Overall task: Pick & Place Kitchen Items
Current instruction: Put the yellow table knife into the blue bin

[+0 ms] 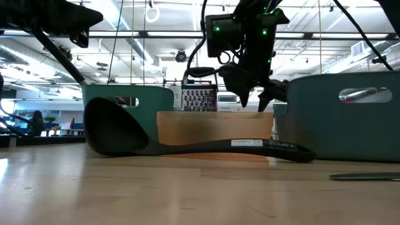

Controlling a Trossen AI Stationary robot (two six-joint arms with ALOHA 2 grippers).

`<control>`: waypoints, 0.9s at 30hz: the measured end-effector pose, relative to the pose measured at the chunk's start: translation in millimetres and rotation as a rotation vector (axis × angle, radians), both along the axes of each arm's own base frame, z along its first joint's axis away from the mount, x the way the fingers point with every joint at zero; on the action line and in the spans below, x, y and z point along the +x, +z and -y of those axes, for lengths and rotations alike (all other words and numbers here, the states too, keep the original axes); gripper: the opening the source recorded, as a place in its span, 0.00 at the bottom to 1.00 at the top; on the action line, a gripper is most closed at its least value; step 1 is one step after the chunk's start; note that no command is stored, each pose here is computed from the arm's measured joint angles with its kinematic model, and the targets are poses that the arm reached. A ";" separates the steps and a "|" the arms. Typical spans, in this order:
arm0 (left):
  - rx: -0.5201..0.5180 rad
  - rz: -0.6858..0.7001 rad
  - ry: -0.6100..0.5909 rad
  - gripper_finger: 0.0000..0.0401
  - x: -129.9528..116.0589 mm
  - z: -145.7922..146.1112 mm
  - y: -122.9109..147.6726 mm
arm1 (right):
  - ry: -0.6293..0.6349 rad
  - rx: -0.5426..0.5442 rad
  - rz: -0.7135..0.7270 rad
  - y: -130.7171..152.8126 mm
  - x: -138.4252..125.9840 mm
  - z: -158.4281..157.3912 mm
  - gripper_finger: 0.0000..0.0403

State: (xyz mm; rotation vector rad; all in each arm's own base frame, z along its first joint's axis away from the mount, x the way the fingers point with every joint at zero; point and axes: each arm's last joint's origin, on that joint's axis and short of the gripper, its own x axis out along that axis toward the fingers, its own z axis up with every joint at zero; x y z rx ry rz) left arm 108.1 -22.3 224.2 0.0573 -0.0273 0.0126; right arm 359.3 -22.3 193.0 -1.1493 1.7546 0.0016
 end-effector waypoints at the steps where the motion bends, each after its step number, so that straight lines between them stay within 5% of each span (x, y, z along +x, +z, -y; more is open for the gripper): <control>1: 0.000 0.000 0.000 0.03 0.0 0.0 0.0 | 0.001 -0.010 -0.002 0.2 -0.1 0.2 0.60; 10: 0.000 0.000 0.000 0.03 0.0 0.0 0.0 | -0.013 -0.129 0.006 23.5 -0.1 -3.6 0.61; 15: 0.000 0.000 0.000 0.03 0.0 0.0 0.0 | -0.127 -0.069 0.342 86.2 1.0 -10.8 0.55; 21: 0.008 -0.002 0.000 0.03 0.0 0.0 -0.2 | -0.293 0.211 0.923 193.8 -46.5 -13.9 0.39; 27: 0.009 -0.005 0.000 0.03 0.0 0.0 -0.4 | -0.217 0.610 1.342 260.2 -120.8 -23.9 0.12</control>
